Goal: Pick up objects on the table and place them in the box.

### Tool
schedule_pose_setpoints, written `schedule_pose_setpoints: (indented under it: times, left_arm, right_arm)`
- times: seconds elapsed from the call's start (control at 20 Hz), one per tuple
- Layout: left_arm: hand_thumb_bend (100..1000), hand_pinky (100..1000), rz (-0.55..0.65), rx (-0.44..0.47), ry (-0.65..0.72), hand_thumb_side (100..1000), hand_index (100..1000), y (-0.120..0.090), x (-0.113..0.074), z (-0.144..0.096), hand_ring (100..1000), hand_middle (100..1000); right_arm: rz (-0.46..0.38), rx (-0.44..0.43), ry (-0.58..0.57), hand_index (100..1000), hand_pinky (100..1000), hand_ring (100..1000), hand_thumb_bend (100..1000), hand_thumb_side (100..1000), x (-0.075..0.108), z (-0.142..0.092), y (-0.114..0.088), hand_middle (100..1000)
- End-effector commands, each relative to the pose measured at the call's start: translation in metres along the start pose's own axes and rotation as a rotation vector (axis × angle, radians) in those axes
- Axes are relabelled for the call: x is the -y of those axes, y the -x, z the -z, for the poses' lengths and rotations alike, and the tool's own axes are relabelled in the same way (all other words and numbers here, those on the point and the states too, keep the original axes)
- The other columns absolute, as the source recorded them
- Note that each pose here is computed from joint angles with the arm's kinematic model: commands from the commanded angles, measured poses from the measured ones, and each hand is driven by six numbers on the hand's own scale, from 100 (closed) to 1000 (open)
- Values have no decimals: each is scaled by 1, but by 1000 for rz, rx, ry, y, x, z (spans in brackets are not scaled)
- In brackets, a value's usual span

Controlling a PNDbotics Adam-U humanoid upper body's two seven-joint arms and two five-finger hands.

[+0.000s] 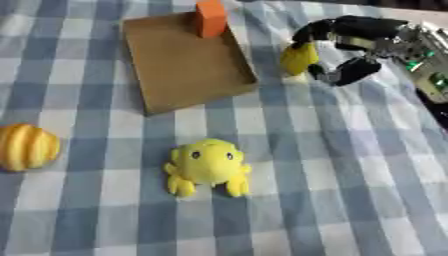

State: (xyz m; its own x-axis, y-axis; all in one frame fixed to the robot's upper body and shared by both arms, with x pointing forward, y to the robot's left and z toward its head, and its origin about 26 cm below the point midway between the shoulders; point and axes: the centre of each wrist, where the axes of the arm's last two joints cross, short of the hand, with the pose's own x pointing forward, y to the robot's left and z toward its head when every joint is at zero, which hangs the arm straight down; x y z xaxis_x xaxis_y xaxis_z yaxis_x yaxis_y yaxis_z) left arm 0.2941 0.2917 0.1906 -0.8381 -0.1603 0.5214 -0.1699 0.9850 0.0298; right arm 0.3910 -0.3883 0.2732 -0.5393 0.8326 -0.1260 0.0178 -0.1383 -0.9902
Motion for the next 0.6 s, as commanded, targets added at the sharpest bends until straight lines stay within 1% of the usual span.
schedule_pose_setpoints:
  times: [0.05,0.45,0.5,0.55,0.6]
  left_arm:
    - [100,979,3,32,15,651,896,-6,1,5,762,747]
    - [100,980,1,32,17,657,893,-6,2,5,762,744]
    - [100,980,1,31,18,653,892,-6,3,5,762,743]
    - [100,980,0,31,19,658,891,-6,3,5,762,742]
    - [100,981,0,32,20,659,890,-6,3,5,761,741]
  right_arm:
    - [-45,-48,37,1000,854,934,100,263,13,-8,8,894]
    - [-100,-96,120,979,822,883,100,252,7,-10,12,844]
    - [-104,-100,128,977,819,877,100,234,7,-10,13,840]
    - [-108,-103,133,975,812,863,100,251,6,-10,13,833]
    - [-111,-106,139,967,797,839,100,248,5,-11,14,818]
